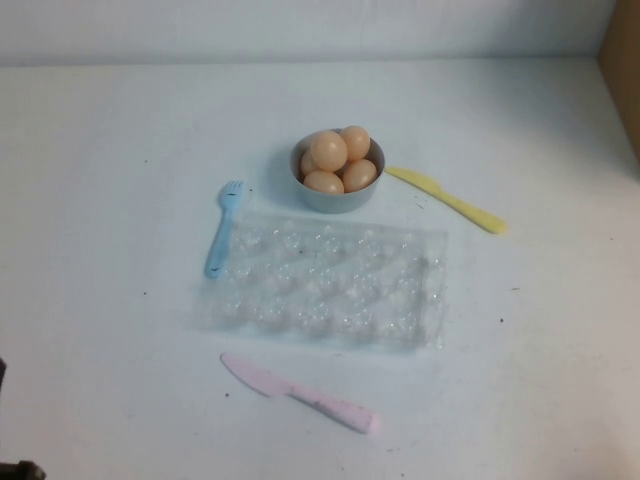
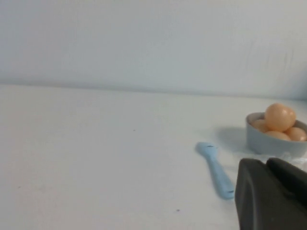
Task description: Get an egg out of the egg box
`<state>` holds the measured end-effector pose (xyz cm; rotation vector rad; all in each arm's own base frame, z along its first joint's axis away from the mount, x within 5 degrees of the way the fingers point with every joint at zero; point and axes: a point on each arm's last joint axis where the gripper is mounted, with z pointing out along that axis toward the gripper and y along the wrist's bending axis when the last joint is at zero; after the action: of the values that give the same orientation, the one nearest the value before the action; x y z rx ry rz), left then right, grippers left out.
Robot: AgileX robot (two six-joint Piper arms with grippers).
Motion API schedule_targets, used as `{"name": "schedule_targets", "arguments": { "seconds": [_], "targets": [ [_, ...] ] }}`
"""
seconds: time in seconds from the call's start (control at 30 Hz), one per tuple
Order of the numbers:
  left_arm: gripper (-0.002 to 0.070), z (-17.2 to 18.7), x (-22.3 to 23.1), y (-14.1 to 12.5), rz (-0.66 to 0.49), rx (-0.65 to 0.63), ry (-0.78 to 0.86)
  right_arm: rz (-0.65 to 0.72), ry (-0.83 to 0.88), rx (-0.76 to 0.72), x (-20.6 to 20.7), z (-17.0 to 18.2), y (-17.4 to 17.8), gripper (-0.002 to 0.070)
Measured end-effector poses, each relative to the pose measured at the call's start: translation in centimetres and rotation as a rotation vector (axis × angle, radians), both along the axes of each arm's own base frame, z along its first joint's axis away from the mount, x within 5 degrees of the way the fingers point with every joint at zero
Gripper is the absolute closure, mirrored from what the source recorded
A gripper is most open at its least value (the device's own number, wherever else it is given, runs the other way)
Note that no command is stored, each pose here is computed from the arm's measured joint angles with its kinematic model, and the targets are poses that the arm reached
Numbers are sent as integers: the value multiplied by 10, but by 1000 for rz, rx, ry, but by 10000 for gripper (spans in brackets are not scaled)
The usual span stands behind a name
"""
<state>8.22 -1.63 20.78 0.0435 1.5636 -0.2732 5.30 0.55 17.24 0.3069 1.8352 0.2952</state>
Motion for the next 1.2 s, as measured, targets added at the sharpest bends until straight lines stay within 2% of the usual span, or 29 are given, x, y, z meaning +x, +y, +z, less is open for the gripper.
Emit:
{"name": "schedule_targets", "arguments": {
  "seconds": [0.27, 0.7, 1.2],
  "targets": [
    [677, -11, -16, 11, 113, 100, 71, 0, 0, 0, 0, 0, 0, 694],
    [677, -35, -30, 10, 82, 224, 268, 0, 0, 0, 0, 0, 0, 694],
    [678, -36, -30, 10, 81, 231, 277, 0, 0, 0, 0, 0, 0, 694]
  ]
}}
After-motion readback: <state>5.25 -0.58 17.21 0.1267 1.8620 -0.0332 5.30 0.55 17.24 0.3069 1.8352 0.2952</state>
